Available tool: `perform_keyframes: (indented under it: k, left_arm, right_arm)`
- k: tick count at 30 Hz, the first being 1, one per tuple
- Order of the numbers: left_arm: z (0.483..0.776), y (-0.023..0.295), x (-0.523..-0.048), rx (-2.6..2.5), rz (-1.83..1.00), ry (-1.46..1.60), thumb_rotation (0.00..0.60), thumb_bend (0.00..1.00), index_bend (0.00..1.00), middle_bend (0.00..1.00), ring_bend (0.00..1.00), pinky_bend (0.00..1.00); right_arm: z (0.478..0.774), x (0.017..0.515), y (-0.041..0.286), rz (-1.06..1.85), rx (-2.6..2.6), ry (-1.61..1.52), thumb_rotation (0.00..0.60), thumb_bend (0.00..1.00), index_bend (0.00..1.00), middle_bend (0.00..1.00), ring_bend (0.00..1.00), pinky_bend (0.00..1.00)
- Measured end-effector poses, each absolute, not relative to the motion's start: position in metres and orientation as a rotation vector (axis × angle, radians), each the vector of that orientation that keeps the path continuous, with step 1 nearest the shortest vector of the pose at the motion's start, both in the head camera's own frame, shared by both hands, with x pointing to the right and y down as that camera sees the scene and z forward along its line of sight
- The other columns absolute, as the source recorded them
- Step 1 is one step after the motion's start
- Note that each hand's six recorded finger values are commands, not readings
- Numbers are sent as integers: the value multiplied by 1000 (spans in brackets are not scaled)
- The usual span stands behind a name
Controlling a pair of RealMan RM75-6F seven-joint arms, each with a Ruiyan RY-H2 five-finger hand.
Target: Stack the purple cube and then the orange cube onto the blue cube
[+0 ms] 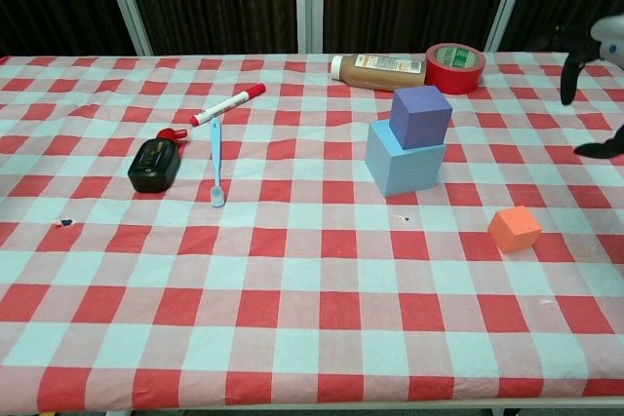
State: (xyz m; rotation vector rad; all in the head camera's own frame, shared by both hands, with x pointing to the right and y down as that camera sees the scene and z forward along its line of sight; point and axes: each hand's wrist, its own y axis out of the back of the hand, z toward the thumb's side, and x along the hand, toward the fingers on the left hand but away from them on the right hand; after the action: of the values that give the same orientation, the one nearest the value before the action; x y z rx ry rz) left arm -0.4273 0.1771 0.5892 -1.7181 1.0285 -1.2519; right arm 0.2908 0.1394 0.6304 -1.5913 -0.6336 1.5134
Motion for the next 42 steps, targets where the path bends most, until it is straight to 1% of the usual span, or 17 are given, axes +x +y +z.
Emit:
perform_keyframes:
  k: [6, 15, 24, 34, 42]
  left_arm:
    - [588, 179, -429, -1720, -1253, 1031, 600, 161, 153, 122, 65, 210]
    - [590, 180, -435, -1721, -1265, 1044, 600, 161, 154, 122, 65, 210]
    - [593, 181, -440, -1720, -1271, 1050, 600, 161, 153, 122, 65, 210]
    - [591, 181, -443, -1702, -1283, 1054, 600, 161, 154, 122, 65, 210]
    - [591, 180, -442, -1704, -1284, 1054, 600, 161, 153, 122, 65, 210]
  right_arm:
    - [657, 297, 160, 1547, -1623, -586, 600, 102, 112, 393, 197, 204]
    - [681, 285, 169, 1515, -1672, -429, 600, 119, 112, 386, 197, 194]
    - [691, 275, 177, 1482, -1684, -341, 600, 124, 114, 386, 197, 187]
    - [704, 263, 173, 1462, -1715, -311, 600, 151, 125, 387, 200, 186]
    - [706, 261, 174, 1468, -1727, -315, 600, 188, 170, 462, 254, 188]
